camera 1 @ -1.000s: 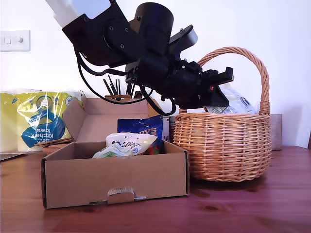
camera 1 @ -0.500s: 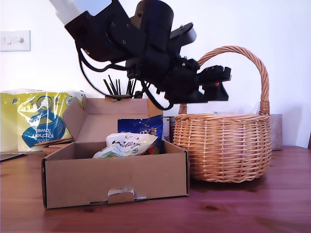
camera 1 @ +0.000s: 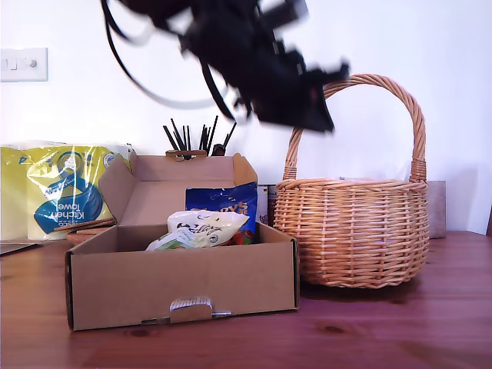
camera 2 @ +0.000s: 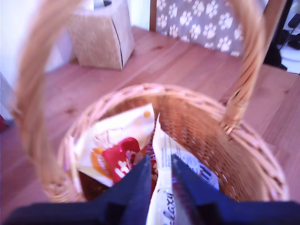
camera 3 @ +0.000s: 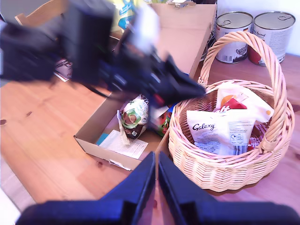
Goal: Move the bags of Easter eggs from the cardboard box on the left into the woven basket on the right side.
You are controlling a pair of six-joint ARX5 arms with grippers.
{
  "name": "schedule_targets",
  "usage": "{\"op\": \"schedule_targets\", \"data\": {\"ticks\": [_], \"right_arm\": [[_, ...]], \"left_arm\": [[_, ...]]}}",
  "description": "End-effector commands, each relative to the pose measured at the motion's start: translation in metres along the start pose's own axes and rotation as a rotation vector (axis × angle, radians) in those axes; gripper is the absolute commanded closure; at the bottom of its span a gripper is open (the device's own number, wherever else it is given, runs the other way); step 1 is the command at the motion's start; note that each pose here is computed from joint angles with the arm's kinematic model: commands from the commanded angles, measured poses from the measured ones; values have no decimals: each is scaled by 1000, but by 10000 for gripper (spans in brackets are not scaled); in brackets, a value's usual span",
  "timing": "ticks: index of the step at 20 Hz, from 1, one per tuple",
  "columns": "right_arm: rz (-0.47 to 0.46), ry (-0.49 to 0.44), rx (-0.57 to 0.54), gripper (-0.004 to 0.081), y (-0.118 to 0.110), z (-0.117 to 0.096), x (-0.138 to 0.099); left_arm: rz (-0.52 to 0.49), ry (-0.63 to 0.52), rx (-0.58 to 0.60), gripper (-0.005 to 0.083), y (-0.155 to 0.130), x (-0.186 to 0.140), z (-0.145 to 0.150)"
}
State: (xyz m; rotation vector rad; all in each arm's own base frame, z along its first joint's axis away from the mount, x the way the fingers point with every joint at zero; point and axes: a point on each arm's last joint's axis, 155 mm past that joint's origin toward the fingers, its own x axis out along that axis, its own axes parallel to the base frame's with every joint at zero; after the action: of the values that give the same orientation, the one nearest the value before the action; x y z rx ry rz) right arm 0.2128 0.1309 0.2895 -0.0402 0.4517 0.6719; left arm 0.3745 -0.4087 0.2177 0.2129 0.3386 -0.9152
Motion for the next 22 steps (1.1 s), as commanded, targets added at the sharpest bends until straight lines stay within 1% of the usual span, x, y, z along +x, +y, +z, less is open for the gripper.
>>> {"op": "schedule_targets", "data": {"ticks": [1,3,5,9,12,14,16,20,22], "right_arm": [[-7,-46,-28,782,2,10,-8],[-15,-76,-41,782,4,15,-14],[-54,-103,-52,782,0,18,-22],[-72,-146,-65,782,3,18,-34],[-72,-151,-67,782,4,12,-36],[-70,-131,-58,782,3,4,-31],[-67,-116,-53,782,2,-2,-27],[-62,-108,-51,782,2,-5,-25],[-62,-110,-52,782,2,-5,-25]], "left_arm": [[0,24,0,795,1,-13,2],[-7,100,-10,795,-1,-27,-11],[-14,156,-6,795,-3,-35,-24],[-53,186,-14,795,-12,-46,-31],[-52,162,-13,795,-12,-59,-31],[-28,160,-25,795,-2,-73,-38],[9,169,-53,795,13,-89,-52],[127,184,-108,795,60,-130,-80],[176,202,-89,795,80,-147,-94]]}}
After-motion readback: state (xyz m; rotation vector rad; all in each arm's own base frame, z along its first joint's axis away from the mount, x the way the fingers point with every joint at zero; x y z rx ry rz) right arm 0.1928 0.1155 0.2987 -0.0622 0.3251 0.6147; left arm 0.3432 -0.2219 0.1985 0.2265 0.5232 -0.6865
